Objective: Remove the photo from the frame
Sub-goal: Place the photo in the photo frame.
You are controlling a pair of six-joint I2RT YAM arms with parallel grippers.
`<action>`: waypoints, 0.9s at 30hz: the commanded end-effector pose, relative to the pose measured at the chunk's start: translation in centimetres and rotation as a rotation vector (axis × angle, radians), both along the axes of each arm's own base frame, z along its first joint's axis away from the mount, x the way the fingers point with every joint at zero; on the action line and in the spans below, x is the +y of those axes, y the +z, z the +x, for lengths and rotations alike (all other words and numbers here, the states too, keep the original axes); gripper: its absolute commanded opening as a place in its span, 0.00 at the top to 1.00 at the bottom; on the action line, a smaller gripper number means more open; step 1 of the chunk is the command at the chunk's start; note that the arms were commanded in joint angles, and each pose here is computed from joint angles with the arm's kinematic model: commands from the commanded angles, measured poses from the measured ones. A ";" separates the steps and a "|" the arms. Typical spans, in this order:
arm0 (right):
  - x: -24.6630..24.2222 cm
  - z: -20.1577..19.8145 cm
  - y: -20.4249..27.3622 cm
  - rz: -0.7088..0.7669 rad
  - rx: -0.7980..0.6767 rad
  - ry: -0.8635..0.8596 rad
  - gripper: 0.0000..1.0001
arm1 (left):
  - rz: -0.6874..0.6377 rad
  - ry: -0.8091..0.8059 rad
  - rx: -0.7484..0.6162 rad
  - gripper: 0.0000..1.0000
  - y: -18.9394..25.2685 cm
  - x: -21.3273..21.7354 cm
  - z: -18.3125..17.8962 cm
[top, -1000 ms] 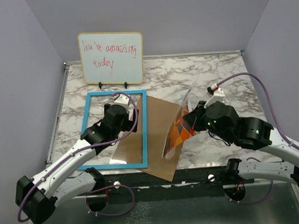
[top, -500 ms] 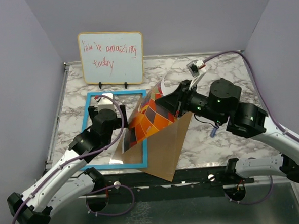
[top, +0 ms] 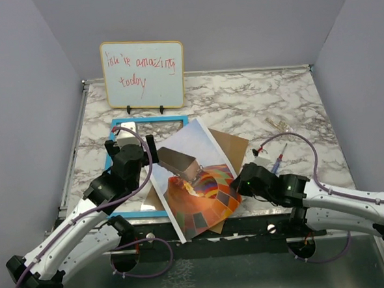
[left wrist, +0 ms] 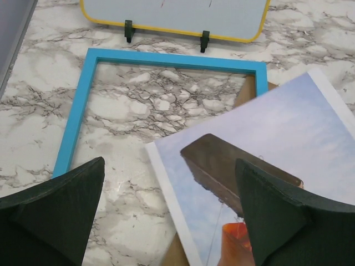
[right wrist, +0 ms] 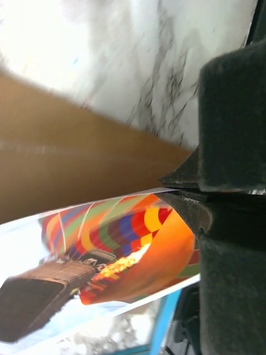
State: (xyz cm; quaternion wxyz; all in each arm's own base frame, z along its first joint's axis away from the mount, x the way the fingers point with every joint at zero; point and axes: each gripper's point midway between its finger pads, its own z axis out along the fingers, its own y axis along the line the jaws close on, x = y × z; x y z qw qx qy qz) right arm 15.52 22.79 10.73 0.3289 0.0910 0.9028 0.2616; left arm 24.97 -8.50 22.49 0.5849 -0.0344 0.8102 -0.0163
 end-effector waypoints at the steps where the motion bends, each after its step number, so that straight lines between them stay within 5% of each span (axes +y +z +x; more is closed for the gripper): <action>1: -2.9 0.2 -2.0 0.119 0.068 -0.271 0.99 | 0.028 -0.023 0.039 0.01 -1.2 -0.7 0.4; 14: -7.6 0.0 -3.8 0.061 0.095 -0.495 0.99 | 0.060 -0.269 0.260 0.01 -6.1 -5.9 0.4; 27: -4.4 -0.5 -5.2 0.039 0.134 -0.337 0.97 | -0.162 -0.550 0.541 0.01 -11.2 -11.3 -0.7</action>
